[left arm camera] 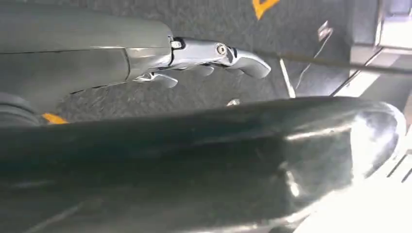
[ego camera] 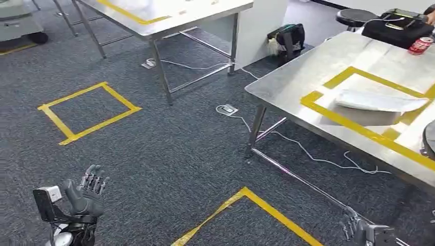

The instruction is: Take the parts from the cabinet and place them on the table.

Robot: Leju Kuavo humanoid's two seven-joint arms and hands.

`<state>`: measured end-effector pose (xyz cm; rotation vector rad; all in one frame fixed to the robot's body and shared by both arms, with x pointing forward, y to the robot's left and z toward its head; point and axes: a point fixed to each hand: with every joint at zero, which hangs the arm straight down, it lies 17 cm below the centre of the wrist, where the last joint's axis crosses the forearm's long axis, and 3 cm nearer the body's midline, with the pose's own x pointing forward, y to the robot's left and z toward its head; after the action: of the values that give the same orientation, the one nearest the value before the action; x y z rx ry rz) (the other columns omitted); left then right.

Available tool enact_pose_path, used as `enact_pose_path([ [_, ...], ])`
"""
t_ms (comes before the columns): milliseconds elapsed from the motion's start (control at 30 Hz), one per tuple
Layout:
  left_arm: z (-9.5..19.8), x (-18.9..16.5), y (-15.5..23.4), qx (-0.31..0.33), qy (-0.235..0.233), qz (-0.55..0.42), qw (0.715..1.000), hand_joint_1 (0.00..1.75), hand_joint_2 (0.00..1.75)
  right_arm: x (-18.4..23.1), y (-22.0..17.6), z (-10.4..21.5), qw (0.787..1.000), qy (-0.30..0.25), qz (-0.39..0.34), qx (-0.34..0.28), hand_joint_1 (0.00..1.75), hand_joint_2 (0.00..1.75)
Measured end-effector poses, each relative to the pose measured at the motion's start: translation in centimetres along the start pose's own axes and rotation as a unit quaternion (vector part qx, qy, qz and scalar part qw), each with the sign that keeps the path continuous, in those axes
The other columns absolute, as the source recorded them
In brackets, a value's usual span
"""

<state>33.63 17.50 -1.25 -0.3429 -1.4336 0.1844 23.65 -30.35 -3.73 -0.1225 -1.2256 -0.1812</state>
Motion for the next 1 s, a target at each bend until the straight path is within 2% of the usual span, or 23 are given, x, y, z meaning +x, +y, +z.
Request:
enact_pose_path([
  [1000, 0.1, -0.2, -0.2, -0.007, 0.001, -0.019, 1.0, 0.0, 0.0, -1.2, -0.4, -0.2, 1.0, 0.006, 0.003, -0.004, 0.0, 0.0],
])
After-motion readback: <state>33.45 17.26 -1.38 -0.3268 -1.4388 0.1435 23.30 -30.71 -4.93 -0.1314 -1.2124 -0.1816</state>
